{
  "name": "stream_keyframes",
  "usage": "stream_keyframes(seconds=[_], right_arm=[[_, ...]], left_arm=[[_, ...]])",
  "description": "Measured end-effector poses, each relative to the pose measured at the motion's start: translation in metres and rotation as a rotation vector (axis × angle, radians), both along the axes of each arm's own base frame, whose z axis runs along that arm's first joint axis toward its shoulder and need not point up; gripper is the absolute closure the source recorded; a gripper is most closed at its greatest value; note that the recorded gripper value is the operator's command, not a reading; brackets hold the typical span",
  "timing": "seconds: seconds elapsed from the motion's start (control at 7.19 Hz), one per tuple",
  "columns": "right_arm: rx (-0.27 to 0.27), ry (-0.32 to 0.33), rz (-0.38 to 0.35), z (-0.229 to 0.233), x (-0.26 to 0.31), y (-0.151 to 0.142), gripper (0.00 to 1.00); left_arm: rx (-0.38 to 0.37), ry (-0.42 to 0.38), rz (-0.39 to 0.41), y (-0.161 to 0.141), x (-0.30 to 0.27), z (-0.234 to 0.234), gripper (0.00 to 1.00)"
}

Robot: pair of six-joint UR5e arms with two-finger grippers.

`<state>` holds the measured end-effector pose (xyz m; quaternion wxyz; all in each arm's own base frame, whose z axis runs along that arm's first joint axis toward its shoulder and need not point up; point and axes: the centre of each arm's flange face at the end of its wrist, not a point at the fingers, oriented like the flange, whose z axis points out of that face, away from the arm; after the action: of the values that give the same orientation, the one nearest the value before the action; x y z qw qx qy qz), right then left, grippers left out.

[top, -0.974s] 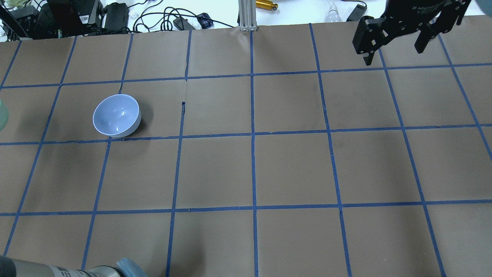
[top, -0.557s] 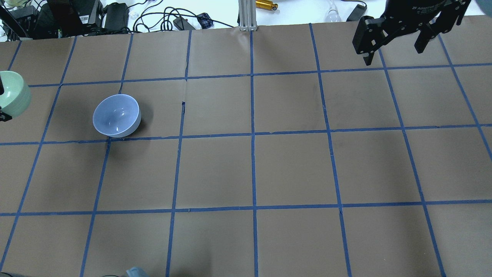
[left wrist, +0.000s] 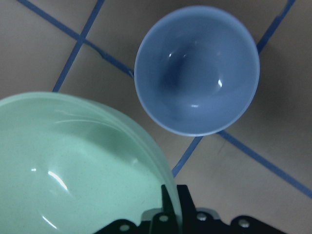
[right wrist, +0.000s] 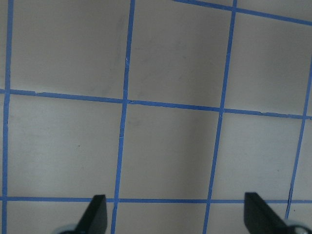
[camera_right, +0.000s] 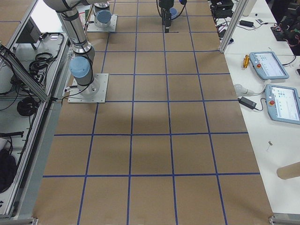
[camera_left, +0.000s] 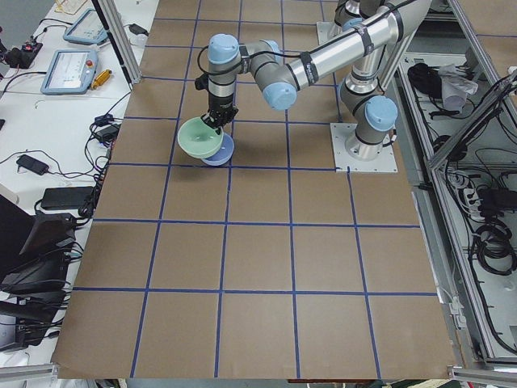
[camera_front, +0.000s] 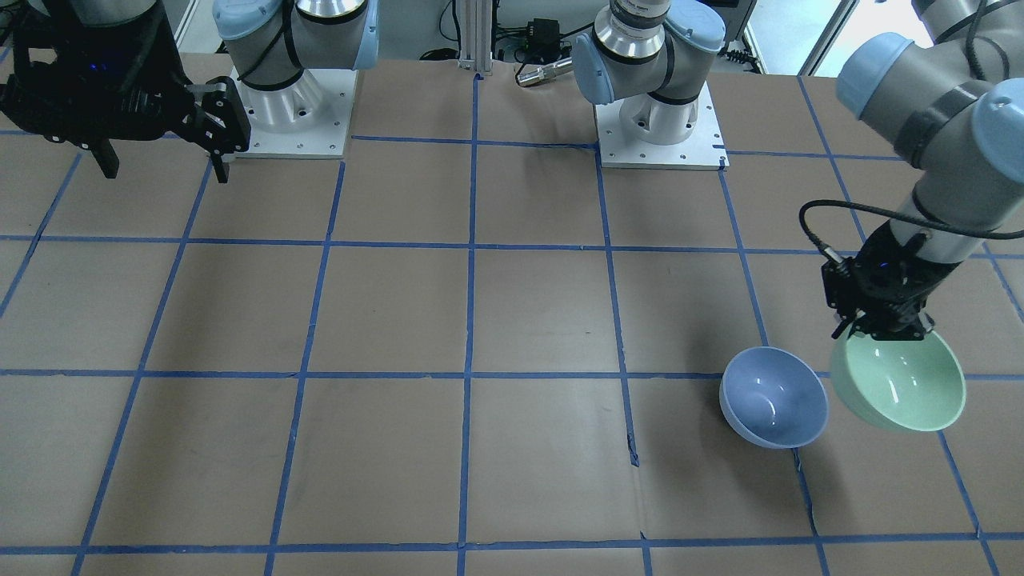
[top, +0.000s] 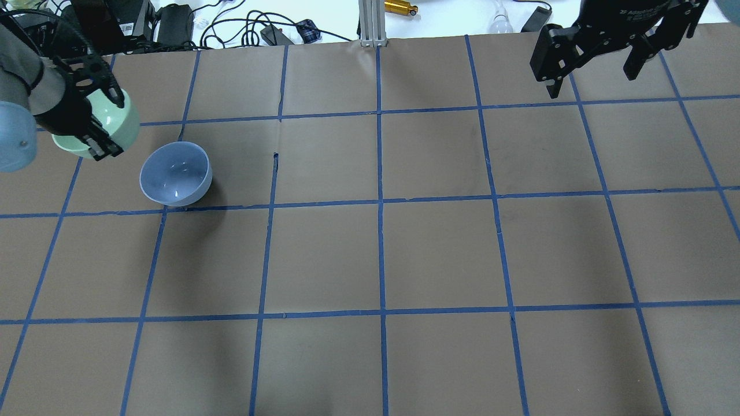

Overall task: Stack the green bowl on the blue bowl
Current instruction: 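Carry the green bowl over the light blue bowl and lower it inside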

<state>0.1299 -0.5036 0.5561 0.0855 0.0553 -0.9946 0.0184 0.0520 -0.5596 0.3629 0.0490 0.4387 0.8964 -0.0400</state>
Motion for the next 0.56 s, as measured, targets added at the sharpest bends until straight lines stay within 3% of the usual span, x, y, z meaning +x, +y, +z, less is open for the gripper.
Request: stream_keyframes(seconds=[0.28, 0.56], right_arm=[[0.000, 0.000, 0.000, 0.000, 0.000, 0.000, 0.00], [0.000, 0.000, 0.001, 0.000, 0.001, 0.000, 0.00]], left_arm=[[0.042, 0.023, 0.073, 0.004, -0.043, -0.028, 1.00], [0.065, 0.000, 0.098, 0.008, -0.049, -0.051, 1.00]])
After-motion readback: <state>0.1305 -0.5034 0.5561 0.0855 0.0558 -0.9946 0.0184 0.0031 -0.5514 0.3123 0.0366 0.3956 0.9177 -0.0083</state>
